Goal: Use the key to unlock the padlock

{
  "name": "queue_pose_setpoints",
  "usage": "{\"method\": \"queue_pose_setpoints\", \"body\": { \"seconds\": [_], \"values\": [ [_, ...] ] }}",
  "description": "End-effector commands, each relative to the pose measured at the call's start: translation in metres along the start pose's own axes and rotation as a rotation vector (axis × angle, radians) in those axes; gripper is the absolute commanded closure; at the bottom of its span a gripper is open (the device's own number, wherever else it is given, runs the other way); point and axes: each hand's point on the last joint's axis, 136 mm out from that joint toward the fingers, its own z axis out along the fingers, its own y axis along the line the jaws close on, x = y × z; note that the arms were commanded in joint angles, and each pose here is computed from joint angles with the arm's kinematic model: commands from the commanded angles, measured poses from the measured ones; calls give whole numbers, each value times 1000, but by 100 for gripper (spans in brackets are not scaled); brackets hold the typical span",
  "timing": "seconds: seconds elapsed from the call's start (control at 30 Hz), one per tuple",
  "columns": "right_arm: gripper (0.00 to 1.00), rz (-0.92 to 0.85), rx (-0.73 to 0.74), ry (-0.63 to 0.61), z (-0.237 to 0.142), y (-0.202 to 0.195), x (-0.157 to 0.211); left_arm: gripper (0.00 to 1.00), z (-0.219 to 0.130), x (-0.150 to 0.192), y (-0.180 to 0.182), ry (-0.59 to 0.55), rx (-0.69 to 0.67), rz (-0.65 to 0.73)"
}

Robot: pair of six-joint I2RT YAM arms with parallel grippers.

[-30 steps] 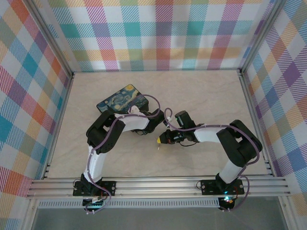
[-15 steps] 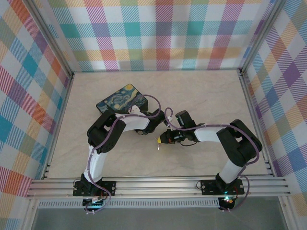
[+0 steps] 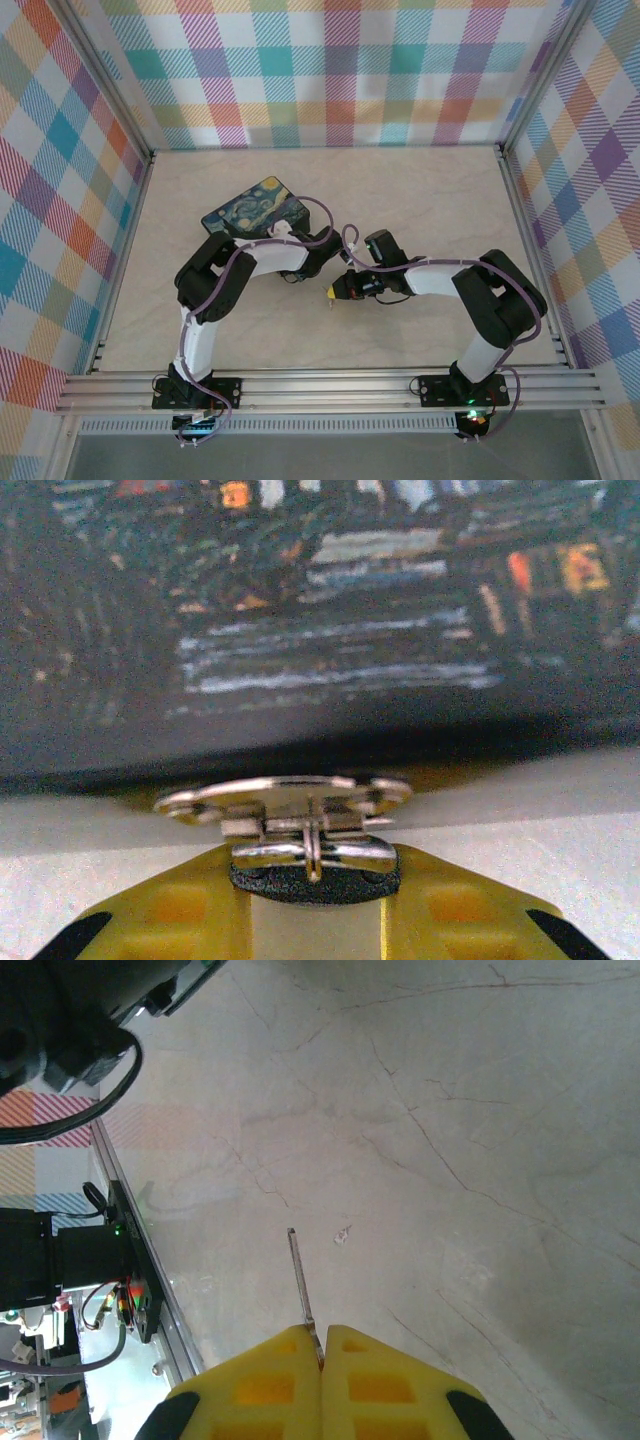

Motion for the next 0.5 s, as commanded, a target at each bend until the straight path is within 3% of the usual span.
{"method": "queue_pose_setpoints", "body": {
  "seconds": [0.0, 0.23, 0.47],
  "values": [
    [100, -61, -37, -29, -7, 17, -11, 100, -24, -8, 3, 40, 48, 40],
    [100, -41, -52, -55, -12, 24, -14, 100, -53, -14, 11, 131, 137, 95],
    [100, -31, -130, -41, 7, 52, -15, 100, -84, -1, 14, 310, 242, 141]
  ]
}}
